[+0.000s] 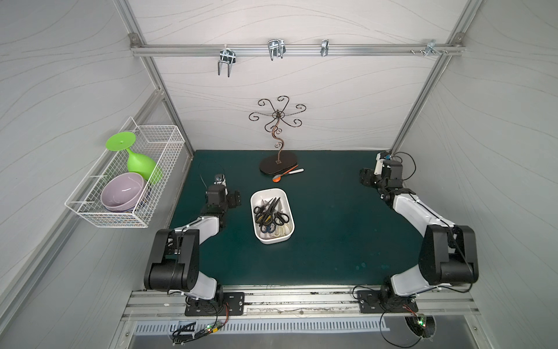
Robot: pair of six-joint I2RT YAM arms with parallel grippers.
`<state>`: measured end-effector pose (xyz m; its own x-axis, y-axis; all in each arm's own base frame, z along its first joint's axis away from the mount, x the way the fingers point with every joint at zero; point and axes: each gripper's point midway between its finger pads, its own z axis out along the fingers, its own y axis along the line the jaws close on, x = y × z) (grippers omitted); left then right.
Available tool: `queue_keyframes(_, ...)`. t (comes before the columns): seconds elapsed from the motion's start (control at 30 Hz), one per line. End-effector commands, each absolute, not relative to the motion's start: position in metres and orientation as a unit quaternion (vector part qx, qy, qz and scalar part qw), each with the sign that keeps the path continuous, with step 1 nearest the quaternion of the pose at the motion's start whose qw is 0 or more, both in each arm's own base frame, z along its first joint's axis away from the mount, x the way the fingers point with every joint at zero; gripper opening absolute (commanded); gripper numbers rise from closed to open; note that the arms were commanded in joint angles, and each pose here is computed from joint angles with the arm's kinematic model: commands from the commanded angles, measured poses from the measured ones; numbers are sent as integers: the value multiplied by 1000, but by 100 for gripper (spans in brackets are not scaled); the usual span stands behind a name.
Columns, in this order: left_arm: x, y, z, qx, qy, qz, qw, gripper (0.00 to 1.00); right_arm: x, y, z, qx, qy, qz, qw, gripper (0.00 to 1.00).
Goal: Take the scissors out of the storage box
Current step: Pick up the scissors from the storage box.
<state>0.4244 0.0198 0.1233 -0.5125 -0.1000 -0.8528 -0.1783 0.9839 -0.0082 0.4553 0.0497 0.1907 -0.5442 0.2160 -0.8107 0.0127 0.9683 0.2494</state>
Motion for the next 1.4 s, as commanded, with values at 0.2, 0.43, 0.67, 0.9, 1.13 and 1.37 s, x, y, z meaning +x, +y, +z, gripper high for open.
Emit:
queue_keyframes(0.2, 386, 14, 132, -242, 908, 10, 343, 100, 356, 227, 188, -24, 937, 194, 289, 56)
queue_keyframes(0.43, 360, -34, 122, -272, 907, -146, 286, 100, 290, 343, 204, -127, 921, 245, 276, 42)
queue_keyframes(0.67, 340, -23, 107, -334, 902, -155, 225, 100, 271, 389, 153, -145, 943, 177, 241, 37)
queue_keyframes(0.9, 343, -1, 99, -404, 868, -197, 211, 100, 285, 406, 125, -126, 953, 106, 254, 37)
queue_keyframes(1.13, 343, 17, 97, -443, 847, -214, 202, 99, 284, 428, 111, -124, 959, 105, 232, 37)
queue_keyframes(1.37, 345, 20, 92, -470, 827, -242, 193, 99, 272, 431, 108, -124, 961, 85, 233, 34)
